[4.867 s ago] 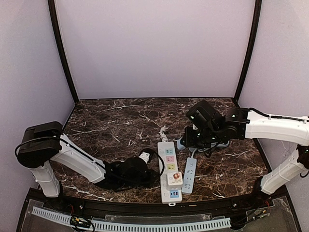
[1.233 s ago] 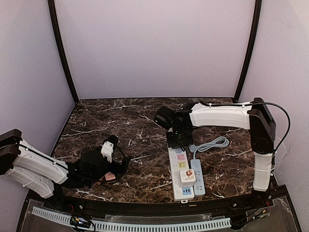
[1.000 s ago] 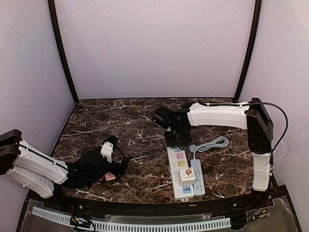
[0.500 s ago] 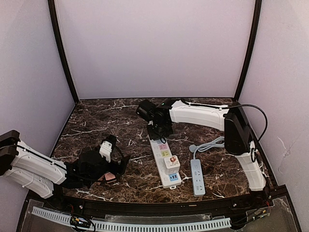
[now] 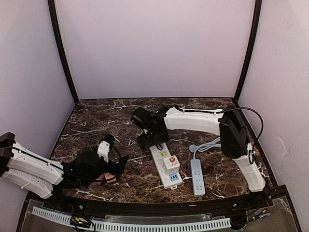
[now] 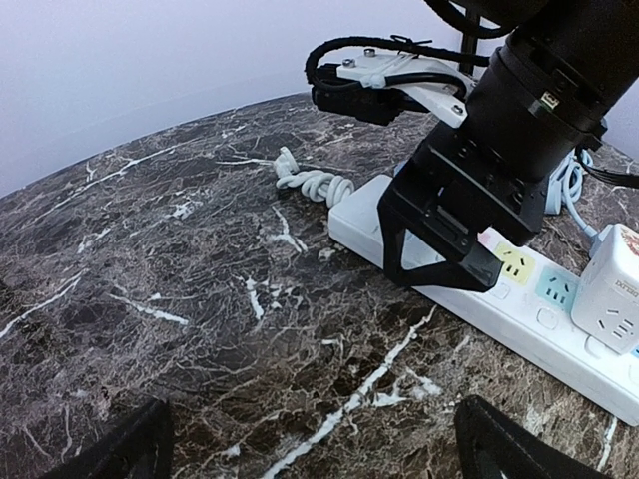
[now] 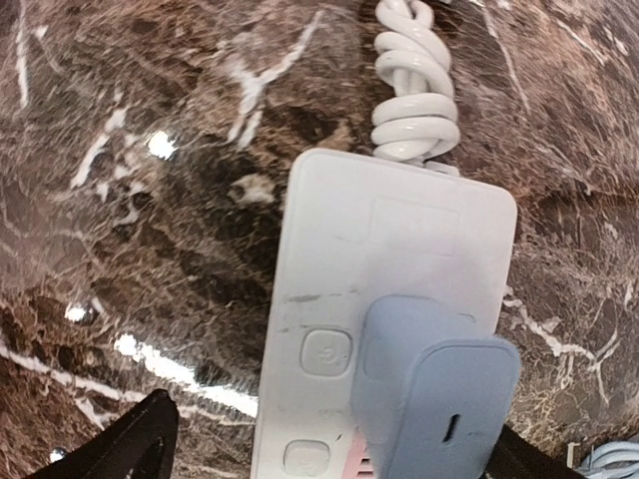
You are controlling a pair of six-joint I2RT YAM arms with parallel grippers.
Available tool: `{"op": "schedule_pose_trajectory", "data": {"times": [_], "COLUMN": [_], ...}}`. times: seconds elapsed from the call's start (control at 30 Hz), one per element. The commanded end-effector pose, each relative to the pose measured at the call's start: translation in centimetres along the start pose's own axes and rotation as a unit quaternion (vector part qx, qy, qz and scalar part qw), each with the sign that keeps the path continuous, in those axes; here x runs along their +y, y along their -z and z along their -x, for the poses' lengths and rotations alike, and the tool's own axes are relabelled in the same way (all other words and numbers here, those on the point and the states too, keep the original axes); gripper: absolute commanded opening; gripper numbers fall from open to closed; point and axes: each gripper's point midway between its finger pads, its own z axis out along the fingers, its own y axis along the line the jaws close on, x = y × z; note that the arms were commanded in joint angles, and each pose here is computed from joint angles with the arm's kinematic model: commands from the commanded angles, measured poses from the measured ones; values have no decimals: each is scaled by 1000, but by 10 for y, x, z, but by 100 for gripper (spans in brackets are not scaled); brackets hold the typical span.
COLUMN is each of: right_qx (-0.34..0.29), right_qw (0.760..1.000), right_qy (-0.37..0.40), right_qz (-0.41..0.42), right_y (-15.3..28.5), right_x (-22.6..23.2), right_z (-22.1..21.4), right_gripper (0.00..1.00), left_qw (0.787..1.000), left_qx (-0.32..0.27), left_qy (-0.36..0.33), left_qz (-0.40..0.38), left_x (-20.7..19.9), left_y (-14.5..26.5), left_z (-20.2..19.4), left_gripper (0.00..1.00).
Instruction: Insert the plug
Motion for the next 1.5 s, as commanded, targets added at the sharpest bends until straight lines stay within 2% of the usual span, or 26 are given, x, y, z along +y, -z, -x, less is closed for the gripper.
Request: {"op": "schedule_pose_trajectory", "data": {"times": [0.0, 0.3, 0.47, 0.63, 0.9, 1.07, 1.47], "right_qx": [-22, -38, -20, 1, 16, 5, -17], "right_qw": [999, 998, 998, 998, 994, 989, 976], "right_qy": [31, 37, 53, 57, 84, 107, 169], "right_qz": [15, -23, -10, 3, 64, 104, 134], "right_y": [27, 50, 31, 9, -2, 2, 2], "right_x": [15, -13, -14, -17, 2, 16, 46], "right_z": [2, -15, -27, -37, -54, -58, -57], "right_gripper": [97, 99, 99, 99, 99, 99, 97], "left_qw": [1000, 995, 990, 986, 977, 971, 966], "left_qx": [24, 91, 126, 165, 205, 237, 254], "left_qy": [3, 34, 58, 39, 43, 37, 35], "left_qz": [-5, -10, -12, -12, -32, -6, 24], "left_x": [2, 6, 5, -6, -27, -19, -17], "left_y": [4, 16, 24, 35, 48, 52, 46], "left_z": [-8, -36, -50, -60, -73, -90, -103], "left_gripper": [98, 93, 89, 86, 83, 80, 79]}}
